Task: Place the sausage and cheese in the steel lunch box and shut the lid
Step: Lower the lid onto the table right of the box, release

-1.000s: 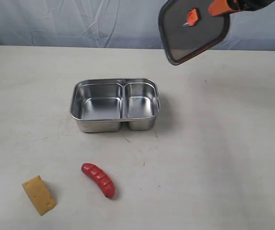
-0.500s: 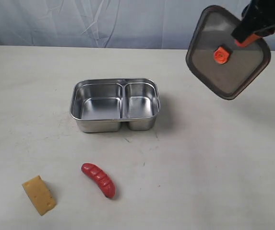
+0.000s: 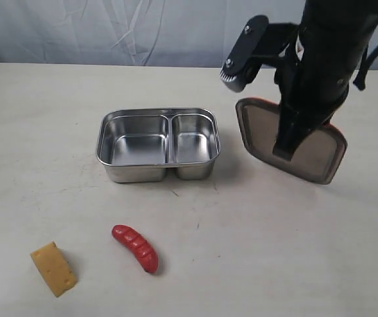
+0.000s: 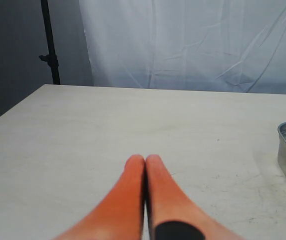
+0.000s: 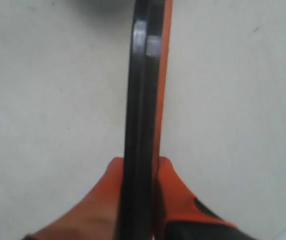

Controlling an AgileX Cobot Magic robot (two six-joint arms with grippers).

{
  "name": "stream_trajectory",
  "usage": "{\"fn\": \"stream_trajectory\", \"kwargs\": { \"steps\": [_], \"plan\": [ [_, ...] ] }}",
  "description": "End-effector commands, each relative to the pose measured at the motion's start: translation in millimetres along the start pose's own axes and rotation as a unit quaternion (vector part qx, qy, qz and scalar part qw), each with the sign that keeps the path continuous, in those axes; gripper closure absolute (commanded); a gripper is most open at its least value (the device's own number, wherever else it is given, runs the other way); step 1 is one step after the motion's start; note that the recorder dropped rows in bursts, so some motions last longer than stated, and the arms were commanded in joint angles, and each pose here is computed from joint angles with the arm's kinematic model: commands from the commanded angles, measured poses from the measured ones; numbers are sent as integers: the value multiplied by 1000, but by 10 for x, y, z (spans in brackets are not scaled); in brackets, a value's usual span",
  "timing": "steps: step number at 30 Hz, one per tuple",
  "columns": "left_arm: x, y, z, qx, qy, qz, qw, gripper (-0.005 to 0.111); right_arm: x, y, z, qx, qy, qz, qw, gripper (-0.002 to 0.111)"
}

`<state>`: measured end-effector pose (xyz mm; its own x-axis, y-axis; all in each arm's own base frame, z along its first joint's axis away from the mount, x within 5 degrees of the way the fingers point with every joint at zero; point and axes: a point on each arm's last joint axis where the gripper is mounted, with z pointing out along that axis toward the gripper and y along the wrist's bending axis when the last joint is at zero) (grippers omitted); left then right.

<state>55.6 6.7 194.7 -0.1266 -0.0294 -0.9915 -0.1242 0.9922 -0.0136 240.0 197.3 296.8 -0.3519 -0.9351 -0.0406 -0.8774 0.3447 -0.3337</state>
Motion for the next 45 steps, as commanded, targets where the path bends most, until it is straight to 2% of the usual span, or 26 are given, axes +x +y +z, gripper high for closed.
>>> {"fn": "stream_trajectory", "kwargs": {
  "steps": [1,10,20,23,33,45],
  "plan": [
    [2,2,-2,-1,-6,0,1000,107,-11,225,76,-6,15,-8,1000,109],
    [2,2,-2,-1,-6,0,1000,107,-133,811,46,-99,-2,-35,994,109],
    [2,2,-2,-1,-6,0,1000,107,-216,1213,-87,-199,-27,-37,979,109],
    [2,1,-2,-1,-6,-2,1000,107,-284,1254,-48,-216,-41,-26,975,109],
    [2,1,-2,-1,-6,-2,1000,107,-490,1460,733,-224,80,-65,969,109],
    [2,1,-2,-1,-6,-2,1000,107,-516,1525,806,-246,88,-56,964,107]
  ]
}}
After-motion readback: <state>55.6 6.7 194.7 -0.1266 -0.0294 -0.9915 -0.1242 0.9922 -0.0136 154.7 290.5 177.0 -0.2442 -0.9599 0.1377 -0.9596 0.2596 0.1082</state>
